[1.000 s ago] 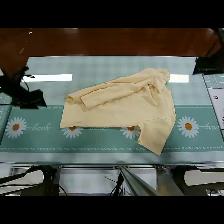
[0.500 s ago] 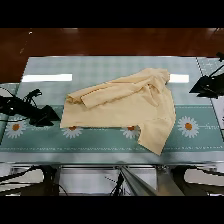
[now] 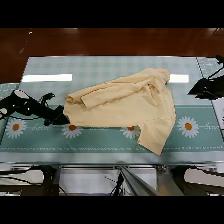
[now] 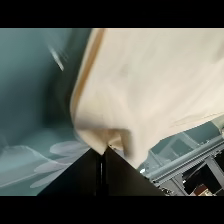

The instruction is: Fold the shirts.

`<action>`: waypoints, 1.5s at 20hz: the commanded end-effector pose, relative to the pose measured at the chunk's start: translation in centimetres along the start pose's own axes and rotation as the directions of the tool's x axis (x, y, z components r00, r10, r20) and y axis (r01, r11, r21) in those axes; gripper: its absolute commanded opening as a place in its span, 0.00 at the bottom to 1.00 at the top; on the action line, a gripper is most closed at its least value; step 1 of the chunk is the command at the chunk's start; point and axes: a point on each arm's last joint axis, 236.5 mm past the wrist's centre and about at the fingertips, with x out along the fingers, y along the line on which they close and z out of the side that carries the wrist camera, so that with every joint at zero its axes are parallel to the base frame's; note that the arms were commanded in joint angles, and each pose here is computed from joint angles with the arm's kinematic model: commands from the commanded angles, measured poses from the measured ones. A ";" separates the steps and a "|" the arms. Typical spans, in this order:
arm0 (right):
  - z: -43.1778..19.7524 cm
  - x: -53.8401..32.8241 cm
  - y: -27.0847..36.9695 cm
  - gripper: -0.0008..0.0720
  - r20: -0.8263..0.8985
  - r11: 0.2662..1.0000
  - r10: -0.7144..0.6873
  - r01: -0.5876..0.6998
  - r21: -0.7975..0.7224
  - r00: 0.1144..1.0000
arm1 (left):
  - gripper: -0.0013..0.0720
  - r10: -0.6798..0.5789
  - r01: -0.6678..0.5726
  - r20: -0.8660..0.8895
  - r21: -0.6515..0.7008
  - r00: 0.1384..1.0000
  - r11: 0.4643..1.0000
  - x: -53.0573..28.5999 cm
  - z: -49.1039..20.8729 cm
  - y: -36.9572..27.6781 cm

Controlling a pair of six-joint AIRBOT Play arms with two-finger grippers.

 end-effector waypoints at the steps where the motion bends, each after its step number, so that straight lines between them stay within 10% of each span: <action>1: -1.3 0.2 -2.3 0.68 -0.035 0.998 -0.067 0.068 0.015 0.997 | 0.04 0.013 -0.013 0.014 -0.003 1.000 1.000 0.2 0.4 0.4; 17: -10.7 12.2 0.0 0.76 0.000 0.920 0.195 -0.183 0.346 0.981 | 0.04 0.016 -0.025 0.094 0.091 0.995 0.996 -1.8 0.8 -0.9; 20: -9.6 13.3 1.4 0.47 0.031 0.927 0.175 -0.175 0.331 0.984 | 0.04 0.019 -0.030 0.111 0.100 0.994 0.995 -1.8 1.2 -0.8; 22: -8.7 13.0 2.9 0.05 0.044 0.929 0.204 -0.207 0.305 0.978 | 0.04 0.019 -0.034 0.127 0.112 0.992 0.993 -2.3 1.7 -1.1; 30: 2.8 -11.1 12.6 0.05 0.576 0.965 0.264 -0.207 -0.163 0.774 | 0.04 -0.137 -0.234 0.662 0.439 0.737 0.867 -23.8 3.9 -15.9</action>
